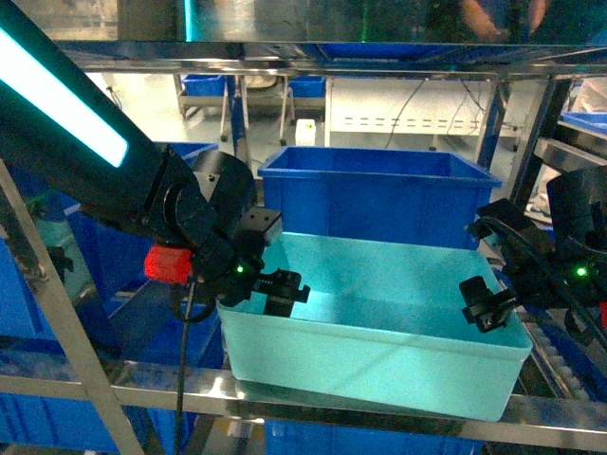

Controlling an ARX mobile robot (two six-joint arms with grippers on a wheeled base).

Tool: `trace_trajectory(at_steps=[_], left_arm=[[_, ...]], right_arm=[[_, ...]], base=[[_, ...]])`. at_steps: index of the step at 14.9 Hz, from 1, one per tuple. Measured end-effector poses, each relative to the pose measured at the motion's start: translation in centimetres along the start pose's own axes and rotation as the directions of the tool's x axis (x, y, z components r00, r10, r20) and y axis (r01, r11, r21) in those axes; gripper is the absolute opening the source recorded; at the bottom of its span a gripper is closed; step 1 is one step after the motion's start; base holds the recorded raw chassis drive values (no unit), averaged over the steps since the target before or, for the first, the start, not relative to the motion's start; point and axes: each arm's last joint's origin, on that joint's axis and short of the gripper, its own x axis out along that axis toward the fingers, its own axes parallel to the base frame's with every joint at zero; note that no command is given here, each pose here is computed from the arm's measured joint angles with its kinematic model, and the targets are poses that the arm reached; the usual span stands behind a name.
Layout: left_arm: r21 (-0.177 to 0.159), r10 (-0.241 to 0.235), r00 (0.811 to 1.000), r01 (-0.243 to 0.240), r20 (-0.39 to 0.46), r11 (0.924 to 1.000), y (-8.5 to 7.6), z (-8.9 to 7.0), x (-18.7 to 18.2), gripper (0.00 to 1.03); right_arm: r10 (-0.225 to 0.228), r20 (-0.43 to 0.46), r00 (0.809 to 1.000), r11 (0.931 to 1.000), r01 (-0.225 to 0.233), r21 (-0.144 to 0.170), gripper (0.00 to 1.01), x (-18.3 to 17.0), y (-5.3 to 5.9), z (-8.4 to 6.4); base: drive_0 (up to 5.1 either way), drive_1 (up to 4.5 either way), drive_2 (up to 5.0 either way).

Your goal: Organize blue bins on left shelf correctly

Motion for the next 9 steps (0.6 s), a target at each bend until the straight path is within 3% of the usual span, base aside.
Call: trace_trajectory(at_steps=[1, 2, 3, 4, 5, 7, 9], left_arm=[[-0.004, -0.003, 0.999, 0.003, 0.032, 1.0, 0.2, 0.3, -0.2, 0.84], [-0.011, -0.003, 0.998, 0.003, 0.059, 0.9999, 0.6, 0.9, -0.8, 0.97], [-0.018, -0.01, 0.994, 0.012, 0.106, 0.9998, 0.7, 1.7, -1.5, 0.98], [-0.018, -0.04, 0.979, 0.044, 0.2, 0.9989, 0.2, 2.6, -4.3, 0.98], [-0.005, -0.053, 0.974, 0.055, 0.219, 0.9985, -0.6, 2.4, -5.2, 0.98], [0.022, -0.087, 0.959, 0.084, 0.269, 0.9962, -1.9, 0.8, -7.5, 0.98], [0.028, -0.08, 0.954, 0.075, 0.289, 0.9968, -2.3, -0.4, -8.7, 0.98]], right_arm=[[-0.003, 0.048, 0.999, 0.9999, 0.003, 0.011, 0.96, -0.2, -0.1, 0.5], [-0.01, 0.073, 0.997, 0.9997, 0.008, 0.025, 0.99, -0.6, -0.3, 1.0], [-0.012, 0.112, 0.994, 0.999, 0.007, 0.044, 0.98, -0.8, -0.4, 1.5], [-0.063, 0.22, 0.973, 0.992, 0.037, 0.12, 0.98, -2.7, -0.9, 2.1], [-0.091, 0.277, 0.957, 0.9871, 0.05, 0.152, 0.98, -4.0, -1.0, 2.2], [-0.133, 0.407, 0.904, 0.9783, 0.054, 0.2, 0.98, -7.5, -0.5, 1.5], [-0.125, 0.427, 0.896, 0.9749, 0.031, 0.22, 0.98, -8.7, 0.1, 0.3]], base=[[0.0, 0.0, 0.0], [0.0, 0.0, 0.0], [0.0, 0.0, 0.0], [0.0, 0.0, 0.0], [0.0, 0.0, 0.0], [0.0, 0.0, 0.0], [0.0, 0.0, 0.0]])
